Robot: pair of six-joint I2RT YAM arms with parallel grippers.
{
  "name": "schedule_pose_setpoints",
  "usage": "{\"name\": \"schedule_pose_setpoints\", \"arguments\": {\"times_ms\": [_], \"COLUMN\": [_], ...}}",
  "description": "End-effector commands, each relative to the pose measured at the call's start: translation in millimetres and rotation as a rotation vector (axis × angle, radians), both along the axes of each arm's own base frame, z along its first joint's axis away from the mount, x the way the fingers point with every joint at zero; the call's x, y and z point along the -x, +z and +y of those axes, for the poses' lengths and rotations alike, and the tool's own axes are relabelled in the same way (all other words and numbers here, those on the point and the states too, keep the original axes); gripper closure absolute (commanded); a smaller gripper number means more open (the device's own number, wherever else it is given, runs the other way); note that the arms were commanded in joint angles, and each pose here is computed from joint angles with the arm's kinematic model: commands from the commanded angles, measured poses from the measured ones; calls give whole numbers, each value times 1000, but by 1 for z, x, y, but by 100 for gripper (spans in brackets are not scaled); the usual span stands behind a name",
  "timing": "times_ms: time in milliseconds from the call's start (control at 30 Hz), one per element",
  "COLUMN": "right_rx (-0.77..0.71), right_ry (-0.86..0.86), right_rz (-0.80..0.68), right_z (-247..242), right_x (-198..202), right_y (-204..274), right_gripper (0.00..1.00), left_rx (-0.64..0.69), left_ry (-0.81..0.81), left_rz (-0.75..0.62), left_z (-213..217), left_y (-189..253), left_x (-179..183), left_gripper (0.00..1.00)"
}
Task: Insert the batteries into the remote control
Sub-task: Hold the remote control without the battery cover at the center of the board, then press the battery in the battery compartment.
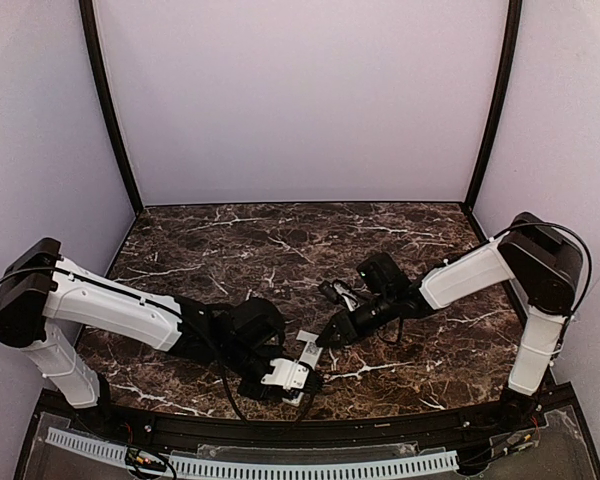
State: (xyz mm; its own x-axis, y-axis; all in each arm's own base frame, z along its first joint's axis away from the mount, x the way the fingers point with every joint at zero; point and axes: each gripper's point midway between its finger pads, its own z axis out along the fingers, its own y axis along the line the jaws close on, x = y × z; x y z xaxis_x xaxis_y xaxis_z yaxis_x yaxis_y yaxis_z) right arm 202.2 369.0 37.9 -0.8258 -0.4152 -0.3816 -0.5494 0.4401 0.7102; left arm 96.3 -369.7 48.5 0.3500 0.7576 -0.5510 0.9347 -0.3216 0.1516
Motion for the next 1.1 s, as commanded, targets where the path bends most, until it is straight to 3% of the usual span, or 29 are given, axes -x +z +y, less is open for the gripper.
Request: {"name": "schedule_pose_setpoints", "arguments": {"times_ms": [0,1067], "right_rx": [-26,-26], "right_ry": [23,42], "right_rz": [-29,-12], "right_z": [8,12], "right_x": [-2,7], "right_y": [4,-1], "right_gripper": [71,74], "left_rx": [22,-35], "left_ry": [-11,39], "left_rz": [12,-22], "left_z": [-9,-11], "left_y": [6,-15], "left_x": [4,-9], "left_gripper": [77,91]}}
